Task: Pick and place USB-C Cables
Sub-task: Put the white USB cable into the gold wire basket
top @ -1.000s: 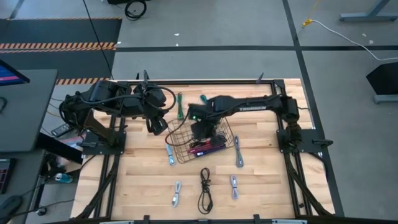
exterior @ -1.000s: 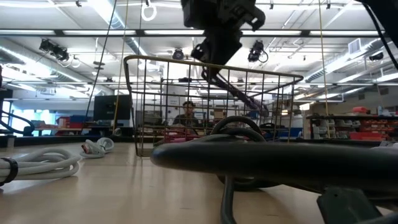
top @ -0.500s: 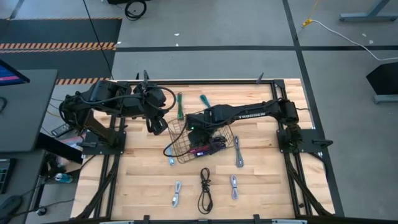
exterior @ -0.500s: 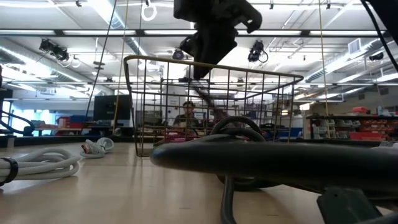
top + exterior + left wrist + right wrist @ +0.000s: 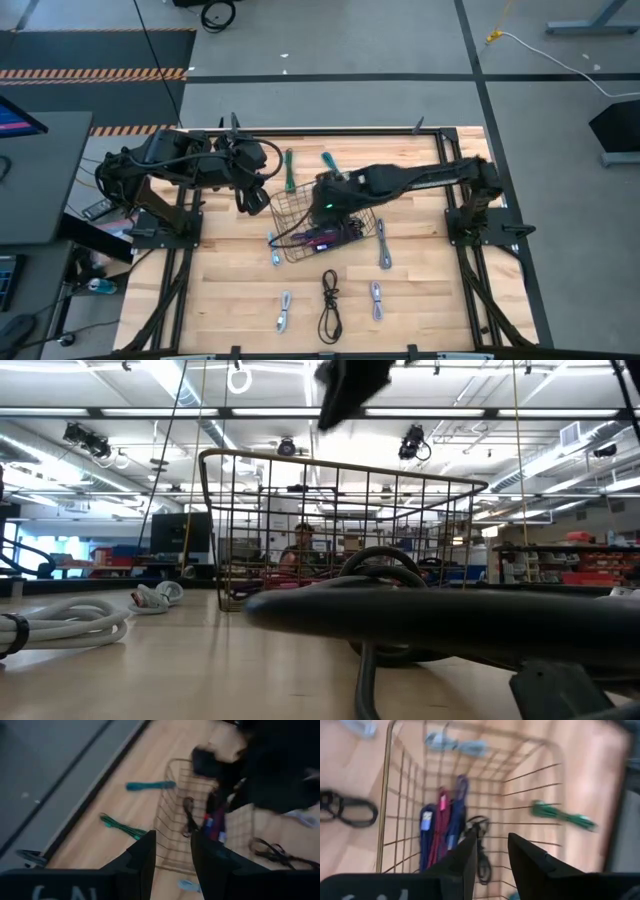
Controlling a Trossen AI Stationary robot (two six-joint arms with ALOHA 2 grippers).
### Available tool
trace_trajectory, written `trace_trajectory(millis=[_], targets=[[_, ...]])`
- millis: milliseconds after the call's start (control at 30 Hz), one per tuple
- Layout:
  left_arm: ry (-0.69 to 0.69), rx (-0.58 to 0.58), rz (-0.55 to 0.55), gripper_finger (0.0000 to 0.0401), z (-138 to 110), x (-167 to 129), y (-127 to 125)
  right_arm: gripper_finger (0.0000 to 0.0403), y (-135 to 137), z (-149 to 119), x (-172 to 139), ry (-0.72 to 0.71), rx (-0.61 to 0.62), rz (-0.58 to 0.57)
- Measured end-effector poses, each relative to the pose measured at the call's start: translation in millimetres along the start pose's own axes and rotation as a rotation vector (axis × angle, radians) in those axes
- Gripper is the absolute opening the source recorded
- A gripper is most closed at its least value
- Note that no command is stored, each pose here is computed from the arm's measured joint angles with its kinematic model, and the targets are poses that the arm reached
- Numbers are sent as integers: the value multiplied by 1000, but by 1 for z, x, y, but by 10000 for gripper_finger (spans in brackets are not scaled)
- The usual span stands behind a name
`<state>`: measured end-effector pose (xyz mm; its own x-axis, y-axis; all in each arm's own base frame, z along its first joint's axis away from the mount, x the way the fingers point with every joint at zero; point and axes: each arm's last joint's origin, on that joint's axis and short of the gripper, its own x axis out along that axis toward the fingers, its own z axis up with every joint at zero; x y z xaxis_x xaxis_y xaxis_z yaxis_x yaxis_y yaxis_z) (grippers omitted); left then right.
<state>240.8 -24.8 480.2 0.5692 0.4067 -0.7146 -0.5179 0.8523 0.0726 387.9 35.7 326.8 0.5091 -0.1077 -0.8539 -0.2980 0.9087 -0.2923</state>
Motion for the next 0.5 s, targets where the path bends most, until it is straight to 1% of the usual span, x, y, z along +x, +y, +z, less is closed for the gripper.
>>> trace_trajectory(millis=[133, 233, 333, 400, 500], targets=[[-83, -11, 161, 130, 4, 1, 7, 118, -2, -3, -50, -115, 120, -80], [-137, -52, 283, 130, 8, 4, 16, 118, -3, -5, -87, -244, 230, -98], [-138, -92, 344, 130, 13, 9, 29, 119, -3, -8, -122, -389, 327, -96], [-130, -122, 380, 130, 16, 14, 38, 119, 0, -10, -143, -482, 346, -93], [-97, -145, 432, 130, 22, 23, 55, 119, 4, -10, -169, -620, 337, -90]])
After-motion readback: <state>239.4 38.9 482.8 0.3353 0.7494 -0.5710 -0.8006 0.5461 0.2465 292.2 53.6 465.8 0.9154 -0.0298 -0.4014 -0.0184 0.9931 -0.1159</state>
